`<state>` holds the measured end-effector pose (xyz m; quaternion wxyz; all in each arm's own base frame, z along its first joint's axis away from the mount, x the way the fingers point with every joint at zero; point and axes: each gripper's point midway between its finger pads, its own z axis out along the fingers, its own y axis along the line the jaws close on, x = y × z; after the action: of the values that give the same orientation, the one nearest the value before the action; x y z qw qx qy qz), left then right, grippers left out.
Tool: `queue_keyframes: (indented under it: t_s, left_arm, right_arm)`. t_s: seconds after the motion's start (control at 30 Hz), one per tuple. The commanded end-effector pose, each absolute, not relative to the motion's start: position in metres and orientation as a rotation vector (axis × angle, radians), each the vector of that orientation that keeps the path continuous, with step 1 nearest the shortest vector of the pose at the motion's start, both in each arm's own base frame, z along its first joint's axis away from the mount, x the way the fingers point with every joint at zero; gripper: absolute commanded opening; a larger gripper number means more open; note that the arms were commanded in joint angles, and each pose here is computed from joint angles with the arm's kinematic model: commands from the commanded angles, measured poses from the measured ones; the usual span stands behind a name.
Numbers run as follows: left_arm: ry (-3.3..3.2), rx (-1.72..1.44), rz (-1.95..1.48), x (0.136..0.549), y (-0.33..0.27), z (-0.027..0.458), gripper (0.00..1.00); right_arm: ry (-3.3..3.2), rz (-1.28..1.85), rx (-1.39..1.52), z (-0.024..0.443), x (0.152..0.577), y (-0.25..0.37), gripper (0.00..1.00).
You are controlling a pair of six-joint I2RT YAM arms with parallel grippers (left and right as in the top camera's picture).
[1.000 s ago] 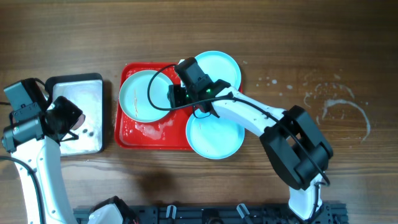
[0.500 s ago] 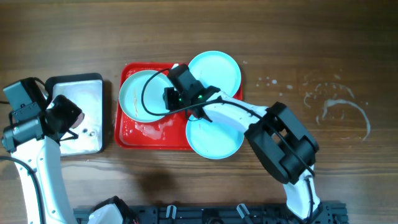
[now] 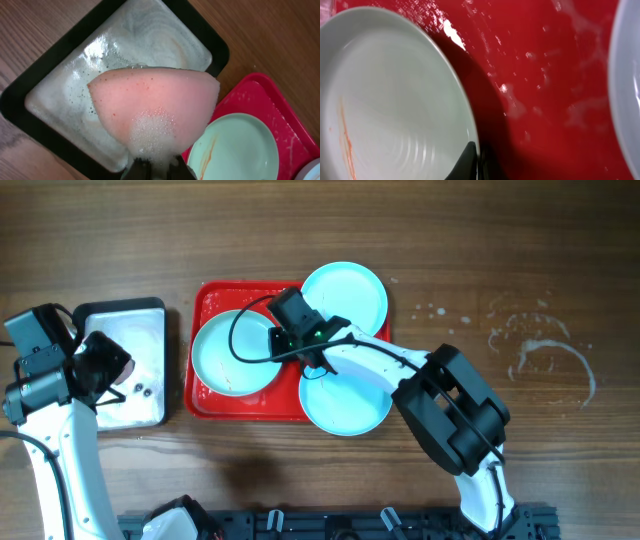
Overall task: Clean dirty plates on tray and stack at the side
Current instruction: 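Move the sponge from the basin onto the held left plate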
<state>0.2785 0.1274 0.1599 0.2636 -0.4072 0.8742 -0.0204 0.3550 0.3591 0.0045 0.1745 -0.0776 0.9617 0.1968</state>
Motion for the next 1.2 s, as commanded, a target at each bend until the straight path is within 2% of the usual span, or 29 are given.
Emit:
queue_keyframes:
  t_s: [0.0,0.7,0.83,1.17]
  left_arm:
    - [2.333,-1.073,-0.027,0.283,0.132,0.172,0.04]
    - [2.432,-1.164,-0.062,0.261,0.119,0.155,0.04]
    - [2.451,-0.997,-0.233,0.279,0.097,0.161,0.04]
    - [2.610,-0.674,-0.318,0.300,0.021,0.150,0.04]
  right_arm:
    - [2.789,0.493,-0.220,-0.001,0.348,0.352,0.04]
    - [2.803,0.442,-0.332,0.001,0.344,0.347,0.04]
    - [2.804,0.458,-0.368,0.001,0.342,0.349,0.04]
    - [2.803,0.458,-0.368,0.001,0.342,0.349,0.04]
